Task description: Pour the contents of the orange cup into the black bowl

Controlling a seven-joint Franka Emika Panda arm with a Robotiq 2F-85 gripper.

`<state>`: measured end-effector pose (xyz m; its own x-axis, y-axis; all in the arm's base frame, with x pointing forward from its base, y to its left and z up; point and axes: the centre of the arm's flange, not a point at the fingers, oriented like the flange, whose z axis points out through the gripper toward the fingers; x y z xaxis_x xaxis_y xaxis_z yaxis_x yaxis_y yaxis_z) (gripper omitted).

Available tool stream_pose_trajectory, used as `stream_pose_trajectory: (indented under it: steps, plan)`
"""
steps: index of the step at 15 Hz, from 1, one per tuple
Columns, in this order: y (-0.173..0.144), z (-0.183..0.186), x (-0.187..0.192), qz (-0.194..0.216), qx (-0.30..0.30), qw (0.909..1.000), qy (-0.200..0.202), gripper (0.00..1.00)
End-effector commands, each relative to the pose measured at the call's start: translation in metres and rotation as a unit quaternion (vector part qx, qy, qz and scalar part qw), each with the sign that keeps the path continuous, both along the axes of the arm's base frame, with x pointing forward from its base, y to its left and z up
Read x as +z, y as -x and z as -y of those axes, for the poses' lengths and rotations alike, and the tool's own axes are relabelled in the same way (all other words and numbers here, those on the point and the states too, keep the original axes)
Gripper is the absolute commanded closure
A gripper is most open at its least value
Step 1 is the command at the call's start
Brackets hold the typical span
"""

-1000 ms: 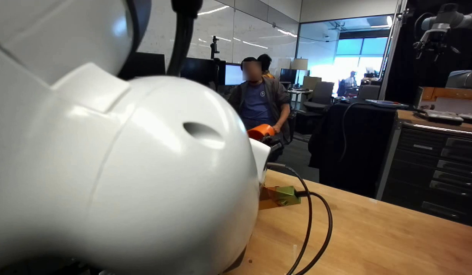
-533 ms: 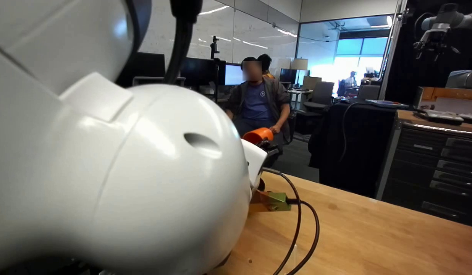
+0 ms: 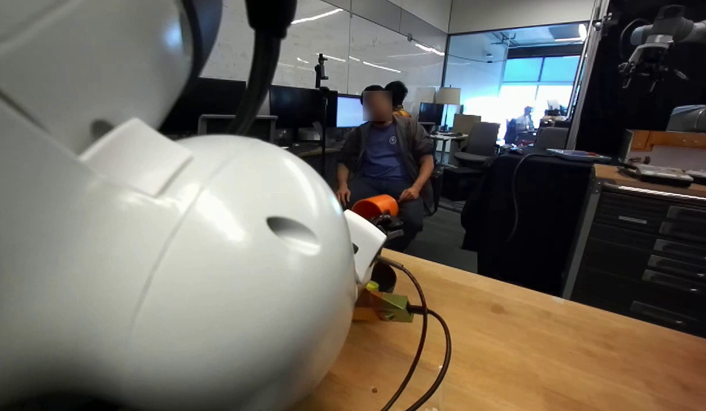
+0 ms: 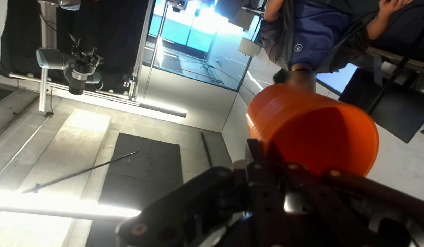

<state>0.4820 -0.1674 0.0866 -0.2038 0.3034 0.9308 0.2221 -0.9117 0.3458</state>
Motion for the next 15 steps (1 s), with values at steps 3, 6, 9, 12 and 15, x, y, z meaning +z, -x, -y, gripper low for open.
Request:
stream_pose_trajectory:
  steps: [3, 6, 9, 12, 15]
  plan:
    - [0.024, -0.013, 0.035, -0.028, -0.023, 0.9985, -0.041, 0.96]
    - [0.029, -0.023, 0.056, -0.066, -0.040, 0.9943, -0.073, 0.96]
    - [0.032, -0.031, 0.079, -0.087, -0.051, 0.9894, -0.105, 0.96]
    - [0.036, -0.041, 0.101, -0.107, -0.056, 0.9847, -0.125, 0.96]
    - [0.037, -0.053, 0.127, -0.140, -0.072, 0.9776, -0.139, 0.96]
